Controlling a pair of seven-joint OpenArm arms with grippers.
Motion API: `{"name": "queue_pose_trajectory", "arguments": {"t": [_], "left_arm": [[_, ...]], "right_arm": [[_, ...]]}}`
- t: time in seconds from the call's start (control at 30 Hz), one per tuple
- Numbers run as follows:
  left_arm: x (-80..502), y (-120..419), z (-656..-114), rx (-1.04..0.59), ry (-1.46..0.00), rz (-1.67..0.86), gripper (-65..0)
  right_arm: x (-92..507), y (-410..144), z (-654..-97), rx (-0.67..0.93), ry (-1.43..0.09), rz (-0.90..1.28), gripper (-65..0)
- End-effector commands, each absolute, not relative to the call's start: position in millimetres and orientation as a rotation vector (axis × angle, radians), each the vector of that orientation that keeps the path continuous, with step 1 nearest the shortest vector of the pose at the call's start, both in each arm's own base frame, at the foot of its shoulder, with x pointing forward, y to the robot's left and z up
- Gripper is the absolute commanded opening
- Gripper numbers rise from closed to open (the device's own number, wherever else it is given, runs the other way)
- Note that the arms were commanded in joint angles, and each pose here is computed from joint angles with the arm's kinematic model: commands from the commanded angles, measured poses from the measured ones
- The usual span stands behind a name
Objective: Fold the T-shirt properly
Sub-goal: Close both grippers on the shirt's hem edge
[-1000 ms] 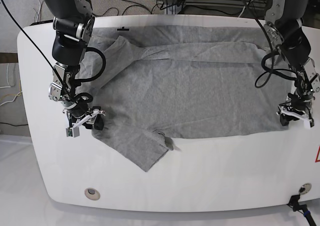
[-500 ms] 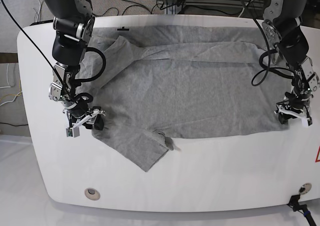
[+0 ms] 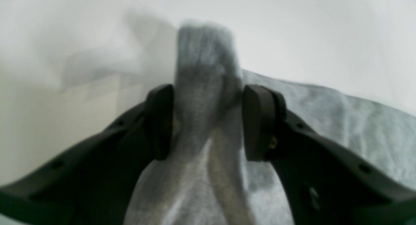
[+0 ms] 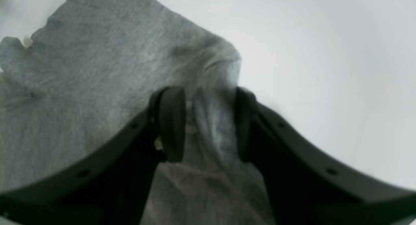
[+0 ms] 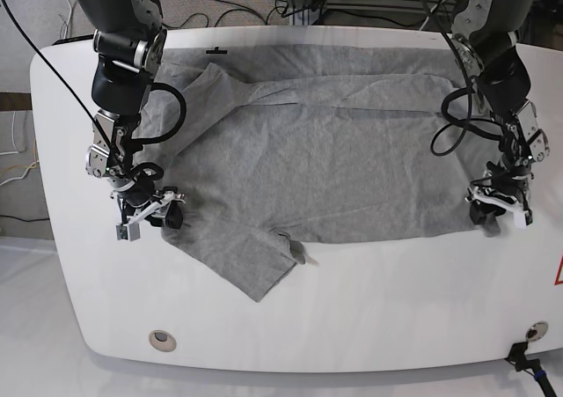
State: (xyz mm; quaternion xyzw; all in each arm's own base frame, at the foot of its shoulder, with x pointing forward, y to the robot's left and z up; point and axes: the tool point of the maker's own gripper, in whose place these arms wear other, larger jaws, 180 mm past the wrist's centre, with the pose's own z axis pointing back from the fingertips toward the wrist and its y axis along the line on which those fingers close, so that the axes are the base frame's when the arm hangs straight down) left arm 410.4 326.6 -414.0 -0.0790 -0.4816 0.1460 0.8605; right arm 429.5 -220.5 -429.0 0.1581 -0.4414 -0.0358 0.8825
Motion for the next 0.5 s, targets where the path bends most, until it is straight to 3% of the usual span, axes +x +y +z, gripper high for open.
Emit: {"name": "queue_pose_trajectory", "arguments": {"t": [0.0,0.23,0.47], "left_arm": [[418.7,332.7,-399.1,-0.164,-1.045,0.293,-37.1],[418.7,333.8,-397.9,-0.164,-1.049,0.294,-64.3],[418.9,333.7,-397.8,-0.163,-1.048,0.289,-65.0]], "right_arm": [[427.9,-227.4,-429.7,0.306,-0.891,-0.059,-41.1],[428.1,-227.4,-429.5,0.306,-0.893,-0.06,-41.2],[428.1,-227.4,-429.5,0.306,-0.893,-0.06,-54.7]]}}
